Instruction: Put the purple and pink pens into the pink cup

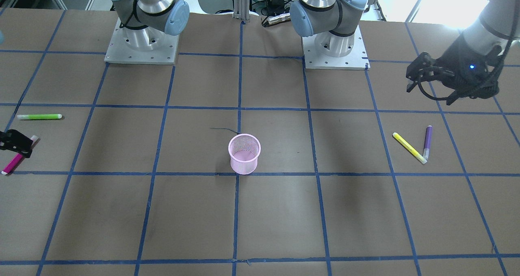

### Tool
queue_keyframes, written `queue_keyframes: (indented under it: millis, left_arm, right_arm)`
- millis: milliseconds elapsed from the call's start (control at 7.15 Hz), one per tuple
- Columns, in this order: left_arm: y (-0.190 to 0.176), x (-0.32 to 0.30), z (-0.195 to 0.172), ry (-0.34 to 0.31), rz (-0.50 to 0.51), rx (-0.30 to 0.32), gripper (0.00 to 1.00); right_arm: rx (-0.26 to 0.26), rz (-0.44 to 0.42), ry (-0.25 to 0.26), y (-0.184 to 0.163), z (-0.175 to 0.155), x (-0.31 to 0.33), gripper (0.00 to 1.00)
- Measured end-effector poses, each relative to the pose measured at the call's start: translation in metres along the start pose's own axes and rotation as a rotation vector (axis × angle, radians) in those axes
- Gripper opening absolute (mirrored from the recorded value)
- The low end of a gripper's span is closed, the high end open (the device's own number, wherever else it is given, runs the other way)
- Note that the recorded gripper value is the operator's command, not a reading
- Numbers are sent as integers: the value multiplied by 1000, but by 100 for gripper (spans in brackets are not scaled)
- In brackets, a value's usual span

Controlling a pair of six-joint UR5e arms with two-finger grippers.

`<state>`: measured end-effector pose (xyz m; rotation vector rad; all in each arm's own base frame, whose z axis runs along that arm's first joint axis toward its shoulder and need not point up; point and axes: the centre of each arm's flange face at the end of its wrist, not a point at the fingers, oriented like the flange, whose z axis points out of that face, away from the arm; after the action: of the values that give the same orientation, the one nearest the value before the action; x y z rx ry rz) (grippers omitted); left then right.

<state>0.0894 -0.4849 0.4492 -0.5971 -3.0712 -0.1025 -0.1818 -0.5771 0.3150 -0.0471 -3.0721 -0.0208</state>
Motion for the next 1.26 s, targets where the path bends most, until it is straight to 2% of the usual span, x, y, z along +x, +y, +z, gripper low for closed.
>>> queue_keyframes:
  millis: [280,419,559,839,978,1258]
  left_arm:
    - [39,-66,52,5,51,-1,100]
    - [58,-91,86,-5,65,8,98]
    - [75,-110,122,-7,65,16,98]
    - [94,-138,173,2,67,26,98]
    - [95,-150,195,6,67,30,97]
    - [93,-164,230,9,102,33,94]
  right_arm:
    - [-24,-2,-21,1,69,70,100]
    - [-39,-1,-33,2,93,86,100]
    - [-54,-1,-40,3,109,93,94]
    - [-75,-3,-47,4,124,96,77]
    - [-85,-3,-54,3,132,96,64]
    - [-95,0,-61,3,140,95,48]
